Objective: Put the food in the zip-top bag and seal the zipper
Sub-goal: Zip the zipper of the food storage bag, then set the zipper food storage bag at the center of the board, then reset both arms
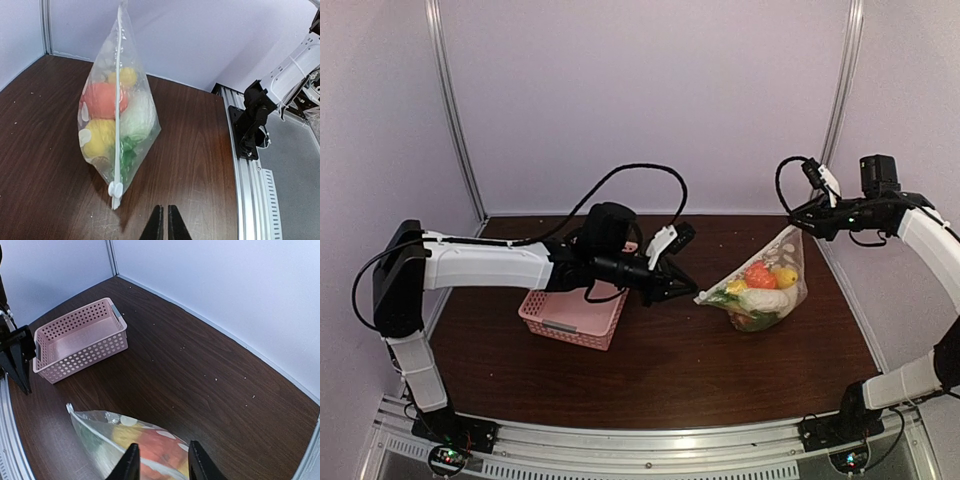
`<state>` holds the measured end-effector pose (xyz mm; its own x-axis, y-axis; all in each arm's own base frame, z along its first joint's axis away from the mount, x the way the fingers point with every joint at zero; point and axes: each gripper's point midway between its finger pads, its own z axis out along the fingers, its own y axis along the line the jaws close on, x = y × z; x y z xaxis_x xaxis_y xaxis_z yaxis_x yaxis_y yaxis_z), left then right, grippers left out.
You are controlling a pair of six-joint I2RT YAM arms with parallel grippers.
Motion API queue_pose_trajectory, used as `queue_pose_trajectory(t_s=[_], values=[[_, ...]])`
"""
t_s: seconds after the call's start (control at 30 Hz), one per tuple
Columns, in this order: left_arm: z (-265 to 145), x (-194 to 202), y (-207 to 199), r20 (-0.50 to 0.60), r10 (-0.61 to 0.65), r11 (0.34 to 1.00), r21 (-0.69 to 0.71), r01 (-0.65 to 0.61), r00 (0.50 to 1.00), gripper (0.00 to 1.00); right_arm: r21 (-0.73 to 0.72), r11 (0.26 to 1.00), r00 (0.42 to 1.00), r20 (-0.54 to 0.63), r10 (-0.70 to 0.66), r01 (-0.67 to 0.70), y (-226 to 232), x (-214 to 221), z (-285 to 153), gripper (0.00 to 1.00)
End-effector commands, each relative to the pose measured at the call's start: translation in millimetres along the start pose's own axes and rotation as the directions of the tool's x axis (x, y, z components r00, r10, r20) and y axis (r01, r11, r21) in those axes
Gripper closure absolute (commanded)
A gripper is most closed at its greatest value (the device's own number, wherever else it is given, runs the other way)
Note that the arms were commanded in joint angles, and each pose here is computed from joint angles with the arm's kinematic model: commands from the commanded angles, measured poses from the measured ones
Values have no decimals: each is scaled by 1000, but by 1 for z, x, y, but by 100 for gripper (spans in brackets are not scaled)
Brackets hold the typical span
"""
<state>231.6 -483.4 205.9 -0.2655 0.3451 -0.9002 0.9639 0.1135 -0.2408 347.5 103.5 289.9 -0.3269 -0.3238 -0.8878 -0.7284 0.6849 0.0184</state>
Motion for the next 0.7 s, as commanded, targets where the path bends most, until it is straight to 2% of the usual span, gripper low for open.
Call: queue_pose_trajectory(t_s=[0.0,0.07,0.17,0.2,0.33,0.53,0.67], values=[[14,-34,5,79,32,998,44,-35,996,95,-24,1000,999,43,20,-19,-2,-18,-2,62],[20,-51,10,110,39,998,36,-43,993,92,-24,999,998,62,31,-30,-4,-29,-5,56],[26,-71,17,155,49,998,17,-52,987,59,-11,1000,997,69,25,-25,-6,-41,-11,53],[28,-75,19,164,52,998,13,-55,985,51,-10,1000,997,68,22,-21,-5,-44,-13,52],[38,-82,17,168,56,997,50,-66,984,33,13,1000,998,54,16,-17,-2,-46,-23,51],[41,-69,6,135,38,996,76,-49,990,31,31,998,998,-1,-57,58,18,-30,-42,48],[31,-61,10,92,53,998,15,-55,994,31,40,998,998,-36,-47,49,28,-14,-48,44]])
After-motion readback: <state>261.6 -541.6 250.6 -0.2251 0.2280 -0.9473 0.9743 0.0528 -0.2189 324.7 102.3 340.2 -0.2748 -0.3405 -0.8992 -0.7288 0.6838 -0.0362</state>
